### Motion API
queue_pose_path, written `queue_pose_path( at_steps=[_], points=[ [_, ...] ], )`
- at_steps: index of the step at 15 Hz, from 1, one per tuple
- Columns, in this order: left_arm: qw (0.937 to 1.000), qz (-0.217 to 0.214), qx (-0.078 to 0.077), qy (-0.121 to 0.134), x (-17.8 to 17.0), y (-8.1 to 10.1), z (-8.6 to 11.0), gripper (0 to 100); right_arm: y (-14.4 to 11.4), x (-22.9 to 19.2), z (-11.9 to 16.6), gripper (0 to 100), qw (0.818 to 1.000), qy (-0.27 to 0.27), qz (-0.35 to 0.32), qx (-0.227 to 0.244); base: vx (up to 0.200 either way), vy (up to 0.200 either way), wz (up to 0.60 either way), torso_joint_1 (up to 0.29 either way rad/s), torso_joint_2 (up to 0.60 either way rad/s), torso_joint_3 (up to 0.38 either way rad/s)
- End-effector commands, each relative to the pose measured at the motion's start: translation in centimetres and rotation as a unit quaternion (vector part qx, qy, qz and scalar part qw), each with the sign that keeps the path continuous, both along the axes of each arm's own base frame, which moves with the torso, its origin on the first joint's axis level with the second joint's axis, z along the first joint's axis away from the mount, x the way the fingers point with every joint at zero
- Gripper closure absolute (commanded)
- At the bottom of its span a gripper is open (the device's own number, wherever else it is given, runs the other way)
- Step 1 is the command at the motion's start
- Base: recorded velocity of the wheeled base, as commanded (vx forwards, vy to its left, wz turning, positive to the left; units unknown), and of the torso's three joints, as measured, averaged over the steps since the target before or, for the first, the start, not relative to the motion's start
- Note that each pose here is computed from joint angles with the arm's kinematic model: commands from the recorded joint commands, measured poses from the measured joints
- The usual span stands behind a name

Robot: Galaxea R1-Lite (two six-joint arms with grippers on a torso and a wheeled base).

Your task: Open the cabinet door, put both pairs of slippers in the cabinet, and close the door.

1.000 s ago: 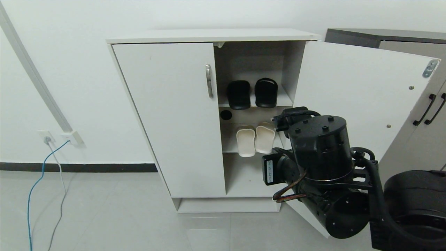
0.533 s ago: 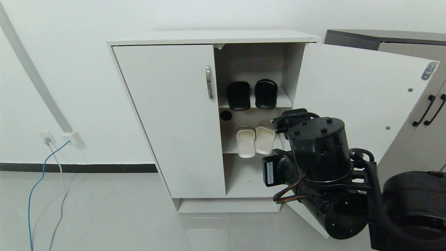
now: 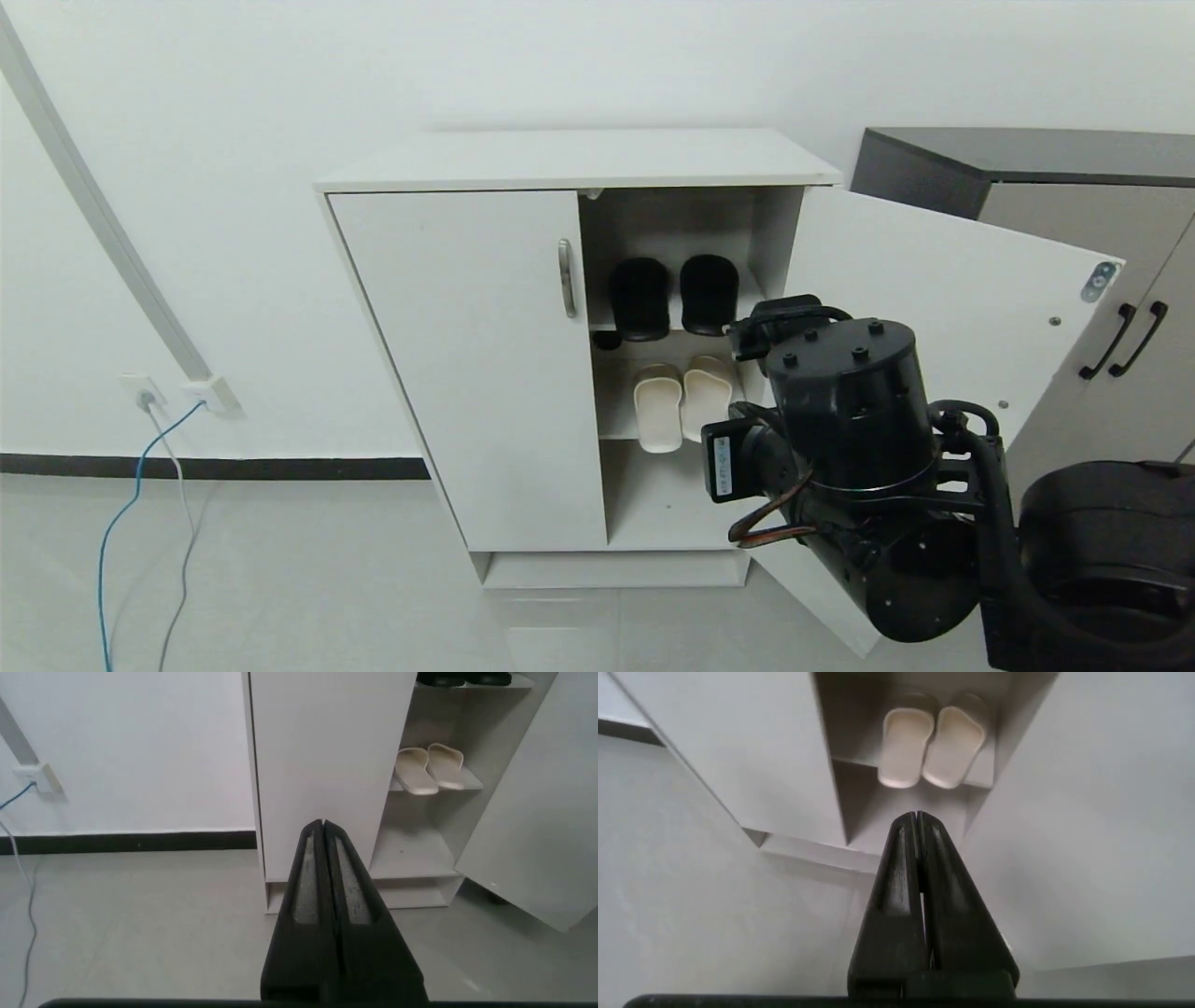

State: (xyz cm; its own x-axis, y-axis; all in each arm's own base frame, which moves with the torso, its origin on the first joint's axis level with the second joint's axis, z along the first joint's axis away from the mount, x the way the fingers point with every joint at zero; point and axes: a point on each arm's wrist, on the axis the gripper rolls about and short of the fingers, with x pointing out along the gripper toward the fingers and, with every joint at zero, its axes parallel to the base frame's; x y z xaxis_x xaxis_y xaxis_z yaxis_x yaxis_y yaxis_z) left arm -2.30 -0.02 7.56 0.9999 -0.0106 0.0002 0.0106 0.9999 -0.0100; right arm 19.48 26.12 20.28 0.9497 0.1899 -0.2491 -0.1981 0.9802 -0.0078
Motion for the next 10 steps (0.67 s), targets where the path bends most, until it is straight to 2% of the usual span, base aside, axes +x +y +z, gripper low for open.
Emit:
queue_pose_path(
  at_steps=[1,10],
  points=[
    [1.0000,0.000,0.000,0.001,0.01,0.00,0.00,100,0.06,-0.03,-0.04,100,1.000,0.000,0.001,-0.001,0.000,0.000,0.00,0.119,-0.45,-0.354],
    [1.0000,0.000,0.000,0.001,0.01,0.00,0.00,100,0.10,0.00,-0.18,100,1.000,0.002,0.001,-0.002,0.000,0.000,0.00,0.147,-0.48,-0.328]
  ],
)
